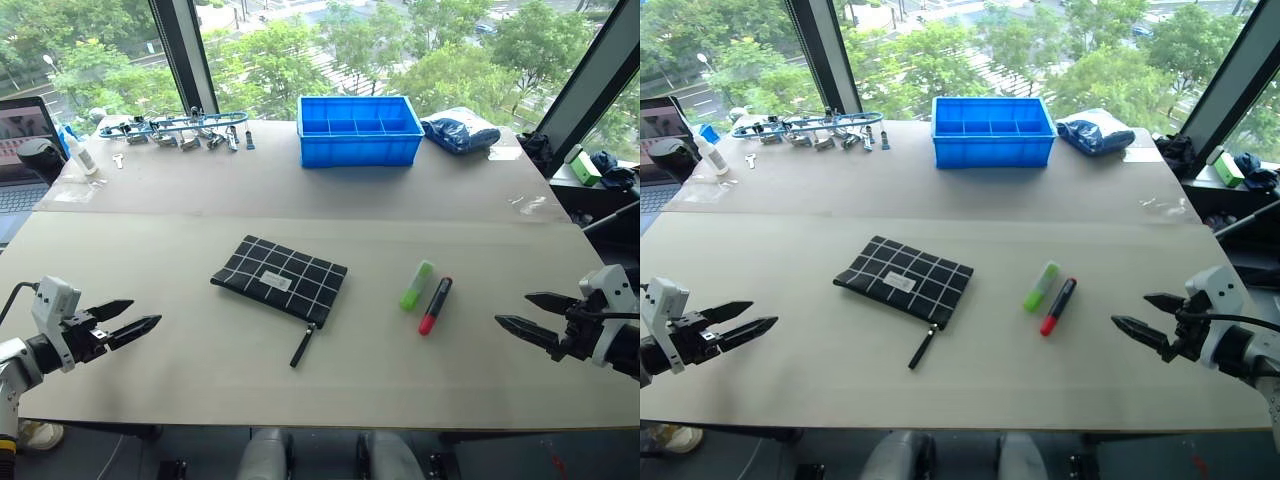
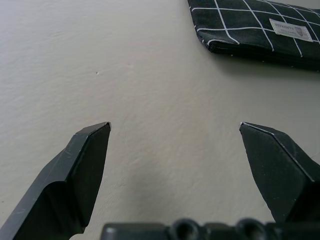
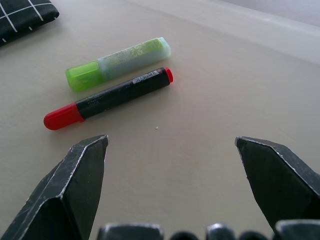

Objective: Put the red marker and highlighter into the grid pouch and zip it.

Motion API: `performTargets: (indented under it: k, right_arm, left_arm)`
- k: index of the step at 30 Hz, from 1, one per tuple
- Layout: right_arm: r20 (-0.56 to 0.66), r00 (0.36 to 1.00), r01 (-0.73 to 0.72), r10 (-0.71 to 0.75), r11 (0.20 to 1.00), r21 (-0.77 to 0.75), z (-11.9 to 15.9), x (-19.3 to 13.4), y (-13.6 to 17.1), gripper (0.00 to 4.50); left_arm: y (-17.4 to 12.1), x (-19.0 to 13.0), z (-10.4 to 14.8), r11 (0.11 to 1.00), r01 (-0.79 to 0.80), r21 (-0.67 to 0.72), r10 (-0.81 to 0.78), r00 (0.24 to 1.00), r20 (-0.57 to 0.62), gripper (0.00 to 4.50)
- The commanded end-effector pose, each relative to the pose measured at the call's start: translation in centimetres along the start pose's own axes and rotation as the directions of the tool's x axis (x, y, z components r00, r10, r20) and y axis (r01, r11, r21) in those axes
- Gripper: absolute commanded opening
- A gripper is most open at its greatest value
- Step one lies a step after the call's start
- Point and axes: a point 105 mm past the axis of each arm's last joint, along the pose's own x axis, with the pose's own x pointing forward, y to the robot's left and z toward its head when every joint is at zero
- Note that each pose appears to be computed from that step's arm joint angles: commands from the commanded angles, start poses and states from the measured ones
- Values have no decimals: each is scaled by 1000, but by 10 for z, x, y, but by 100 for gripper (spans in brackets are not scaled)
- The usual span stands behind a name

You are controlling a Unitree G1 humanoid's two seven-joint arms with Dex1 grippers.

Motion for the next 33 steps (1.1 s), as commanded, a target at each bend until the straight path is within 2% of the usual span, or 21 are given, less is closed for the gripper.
performTargets:
  k: [1,6,9,11,17,20,25,27,29,33]
  right_arm:
    - [22,1000,8,-7,999,-38,8,-1,-2,450]
    - [72,997,14,-12,1000,-16,14,9,-3,450]
    - [139,990,14,-15,1000,7,30,13,-6,381]
    - [182,983,-35,33,999,6,42,15,0,314]
    - [231,958,-160,170,985,-61,74,23,28,109]
    - [265,899,-327,348,937,-121,96,39,72,4]
    - [132,815,-538,564,822,-188,79,76,139,4]
    - [82,830,-518,552,817,-254,74,98,151,4]
    - [75,867,-456,493,844,-280,77,117,149,4]
    - [77,835,-485,545,795,-365,92,141,175,4]
  left_arm:
    - [0,-1,11,1000,7,16,-8,1000,19,448]
    - [0,18,38,999,41,-20,-37,986,162,448]
    - [-2,22,44,982,35,188,-66,984,164,450]
    - [-6,23,41,951,51,306,-97,986,136,450]
    - [-4,13,52,885,58,461,-139,980,142,450]
    - [-6,10,52,853,107,511,-179,979,94,450]
    - [-3,16,49,821,139,554,-182,983,22,450]
    - [-2,21,49,802,150,578,-184,983,1,450]
    - [-2,24,51,794,152,588,-189,982,1,450]
    - [-10,37,63,766,180,617,-244,969,20,450]
